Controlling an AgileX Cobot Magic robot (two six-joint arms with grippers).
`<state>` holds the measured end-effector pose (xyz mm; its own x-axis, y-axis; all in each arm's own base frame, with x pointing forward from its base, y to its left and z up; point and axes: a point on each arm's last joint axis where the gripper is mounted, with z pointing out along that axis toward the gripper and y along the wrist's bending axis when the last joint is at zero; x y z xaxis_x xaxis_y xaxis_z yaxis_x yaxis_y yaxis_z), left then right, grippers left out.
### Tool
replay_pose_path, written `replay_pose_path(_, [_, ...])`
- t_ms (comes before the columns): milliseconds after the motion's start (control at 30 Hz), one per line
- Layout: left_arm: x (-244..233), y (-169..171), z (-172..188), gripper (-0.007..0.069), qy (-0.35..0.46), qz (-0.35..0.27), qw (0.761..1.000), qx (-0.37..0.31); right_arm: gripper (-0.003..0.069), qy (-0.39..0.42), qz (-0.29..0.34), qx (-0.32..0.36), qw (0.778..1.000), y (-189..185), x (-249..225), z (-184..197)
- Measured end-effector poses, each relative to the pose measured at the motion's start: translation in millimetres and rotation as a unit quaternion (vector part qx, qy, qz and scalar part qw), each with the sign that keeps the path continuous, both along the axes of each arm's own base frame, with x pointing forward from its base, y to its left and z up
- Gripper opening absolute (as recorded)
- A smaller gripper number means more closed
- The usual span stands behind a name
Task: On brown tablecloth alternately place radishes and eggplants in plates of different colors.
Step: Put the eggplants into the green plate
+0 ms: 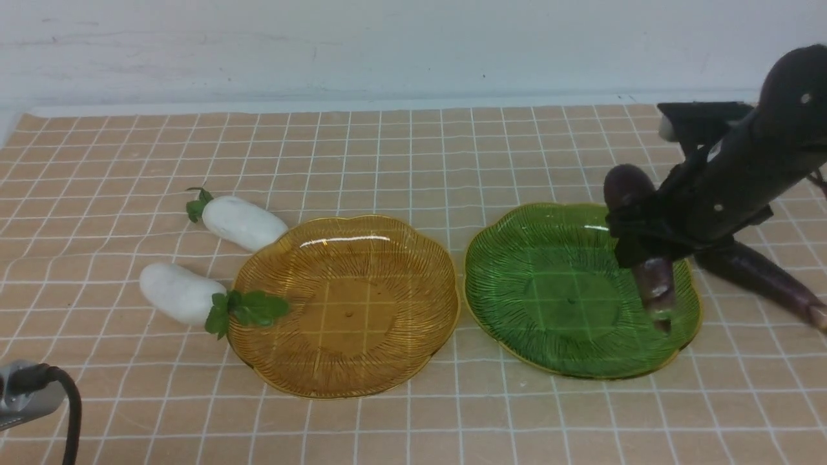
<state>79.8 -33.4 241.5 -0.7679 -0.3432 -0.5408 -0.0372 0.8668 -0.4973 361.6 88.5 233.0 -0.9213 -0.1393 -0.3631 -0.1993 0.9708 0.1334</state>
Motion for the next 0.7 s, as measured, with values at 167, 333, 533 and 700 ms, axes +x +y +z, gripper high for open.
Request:
replay_pose_path(167, [0.0,0.0,0.0,0.0336,0.0,0.0,1.0,0.0,0.0563,0.0,0.006,-0.014,1.0,0.0,4.9,-10.2])
replay_pose_path(333, [0.0,0.1,0.0,0.0336,0.0,0.0,1.0,0.001,0.0678,-0.012,0.014,-0.042,0.999,-3.4,10.4,-0.7])
replay_pose_path(533, [0.0,0.1,0.0,0.0336,0.0,0.0,1.0,0.001,0.0608,-0.003,0.008,-0.161,0.987,-51.9,22.5,8.8])
replay_pose_path(700, [0.0,0.1,0.0,0.0336,0.0,0.0,1.0,0.001,0.0575,0.048,-0.039,-0.189,0.98,-95.6,33.0,-22.8])
